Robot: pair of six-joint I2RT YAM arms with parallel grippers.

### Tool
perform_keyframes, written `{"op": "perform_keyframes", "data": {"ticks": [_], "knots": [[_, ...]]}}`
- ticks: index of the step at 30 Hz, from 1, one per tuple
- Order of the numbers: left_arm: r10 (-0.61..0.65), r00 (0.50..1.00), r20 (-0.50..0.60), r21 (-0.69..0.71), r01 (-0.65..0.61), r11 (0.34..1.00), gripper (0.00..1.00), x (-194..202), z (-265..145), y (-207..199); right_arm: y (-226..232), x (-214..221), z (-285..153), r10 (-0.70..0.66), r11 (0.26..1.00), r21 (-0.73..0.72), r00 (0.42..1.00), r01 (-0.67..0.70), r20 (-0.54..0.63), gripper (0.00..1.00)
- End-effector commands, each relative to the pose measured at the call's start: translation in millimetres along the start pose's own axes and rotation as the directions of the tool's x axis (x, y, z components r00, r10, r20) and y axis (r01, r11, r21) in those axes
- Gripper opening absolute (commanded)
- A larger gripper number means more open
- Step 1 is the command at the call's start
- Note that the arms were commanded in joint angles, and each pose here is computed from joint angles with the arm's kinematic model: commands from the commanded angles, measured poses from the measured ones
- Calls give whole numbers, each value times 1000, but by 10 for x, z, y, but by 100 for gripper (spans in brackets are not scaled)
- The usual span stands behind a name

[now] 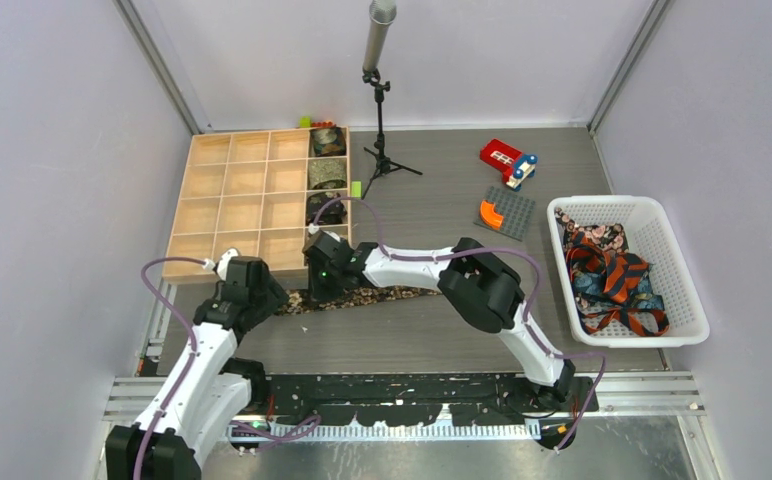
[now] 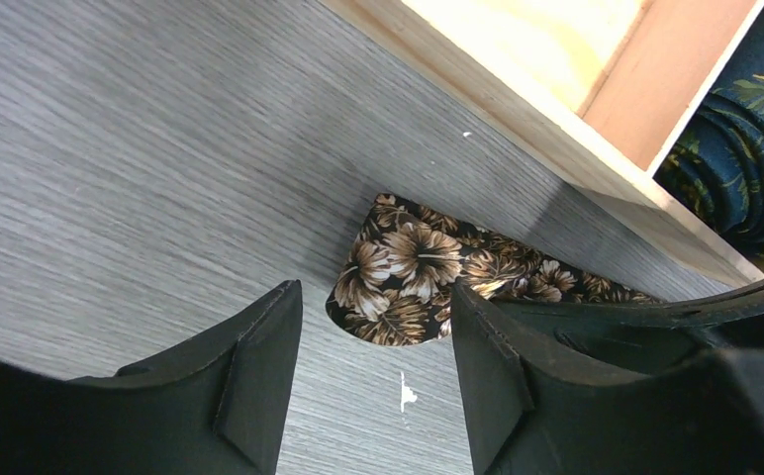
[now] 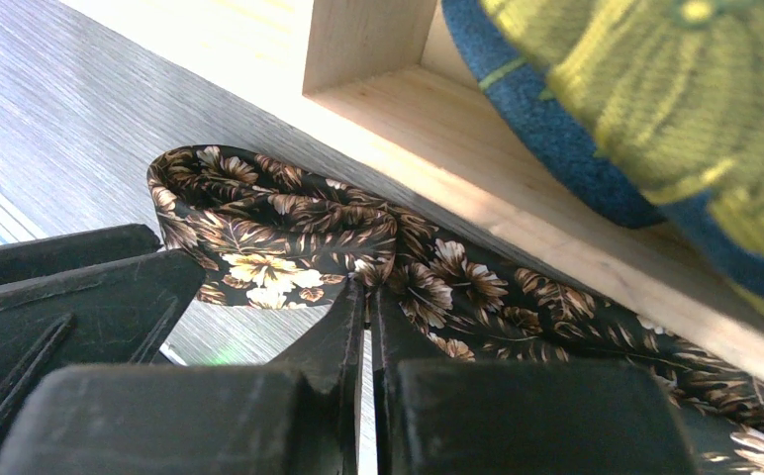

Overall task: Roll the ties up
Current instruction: Roll the tie at the center of the board.

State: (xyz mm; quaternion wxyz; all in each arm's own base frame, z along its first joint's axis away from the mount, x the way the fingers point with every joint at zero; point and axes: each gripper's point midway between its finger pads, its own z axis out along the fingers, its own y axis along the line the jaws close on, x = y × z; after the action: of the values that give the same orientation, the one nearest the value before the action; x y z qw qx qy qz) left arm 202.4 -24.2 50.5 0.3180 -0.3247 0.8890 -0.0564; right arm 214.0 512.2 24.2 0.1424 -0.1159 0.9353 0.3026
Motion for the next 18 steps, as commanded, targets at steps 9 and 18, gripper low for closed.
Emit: {"op": "perform_keyframes", "data": {"ticks": [9, 18], "knots": [[45, 999, -10, 130, -43, 991, 63, 7, 21, -230, -641, 127, -95, 49, 991, 128, 999, -49, 4, 5], [51, 999, 8, 148, -52, 988, 60, -24, 1, -256, -723, 106, -185, 57, 991, 118, 998, -58, 8, 4]]}}
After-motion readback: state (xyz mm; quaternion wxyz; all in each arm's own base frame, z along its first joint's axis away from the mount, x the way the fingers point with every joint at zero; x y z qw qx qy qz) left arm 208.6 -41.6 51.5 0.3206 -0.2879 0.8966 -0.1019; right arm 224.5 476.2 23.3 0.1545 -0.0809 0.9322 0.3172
